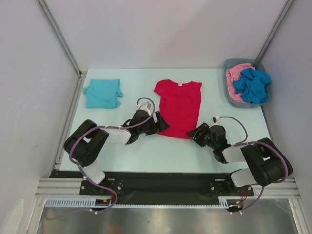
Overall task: Fold and stack the t-shirts
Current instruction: Fold the tshirt
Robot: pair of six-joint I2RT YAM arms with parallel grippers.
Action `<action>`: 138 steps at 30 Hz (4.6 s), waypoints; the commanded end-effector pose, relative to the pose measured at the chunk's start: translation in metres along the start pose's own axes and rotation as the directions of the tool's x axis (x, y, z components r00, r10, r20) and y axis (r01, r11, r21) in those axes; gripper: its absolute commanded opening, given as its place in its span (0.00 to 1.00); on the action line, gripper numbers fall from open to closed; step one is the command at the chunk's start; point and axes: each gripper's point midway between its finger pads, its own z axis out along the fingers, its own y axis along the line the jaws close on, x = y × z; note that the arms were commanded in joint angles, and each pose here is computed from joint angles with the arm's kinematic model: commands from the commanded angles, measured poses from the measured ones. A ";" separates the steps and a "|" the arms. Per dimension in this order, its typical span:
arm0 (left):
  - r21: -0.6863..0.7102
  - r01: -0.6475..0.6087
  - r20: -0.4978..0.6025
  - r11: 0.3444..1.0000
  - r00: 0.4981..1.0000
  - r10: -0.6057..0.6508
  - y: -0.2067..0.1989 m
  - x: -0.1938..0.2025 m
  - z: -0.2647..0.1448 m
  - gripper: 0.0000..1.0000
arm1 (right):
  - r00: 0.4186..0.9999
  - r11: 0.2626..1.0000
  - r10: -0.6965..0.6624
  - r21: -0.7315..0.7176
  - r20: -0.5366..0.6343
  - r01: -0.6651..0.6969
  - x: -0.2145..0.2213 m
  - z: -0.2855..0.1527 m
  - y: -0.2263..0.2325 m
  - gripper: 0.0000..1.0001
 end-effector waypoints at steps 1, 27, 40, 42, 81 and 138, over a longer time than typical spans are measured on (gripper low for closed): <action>-0.028 0.011 -0.023 1.000 1.000 -0.012 0.008 0.002 0.001 0.93 | 1.000 1.000 -0.015 -0.027 0.013 0.015 -0.005 0.010 0.012 0.50; -0.003 0.018 -0.037 1.000 0.999 -0.018 0.008 0.010 -0.008 0.00 | 0.997 0.998 -0.057 -0.038 0.045 0.058 -0.024 0.010 0.031 0.00; -0.035 0.018 -0.050 0.999 0.999 -0.020 -0.009 0.047 -0.050 0.00 | 0.997 0.998 -0.063 -0.007 0.045 0.064 -0.021 -0.011 0.032 0.00; -0.022 0.030 -0.041 0.999 0.999 -0.031 -0.016 0.054 -0.061 0.00 | 0.996 0.998 -0.067 0.014 0.053 0.066 -0.019 -0.021 0.028 0.00; -0.209 -0.066 0.223 0.976 0.968 0.113 -0.043 -0.180 -0.010 0.00 | 0.973 0.982 -0.168 -0.061 0.159 0.180 -0.191 0.099 0.164 0.00; -0.273 0.013 0.147 0.962 0.989 0.029 0.012 -0.192 0.013 1.00 | 0.953 0.967 -0.240 -0.040 0.185 0.252 -0.186 0.098 0.160 0.44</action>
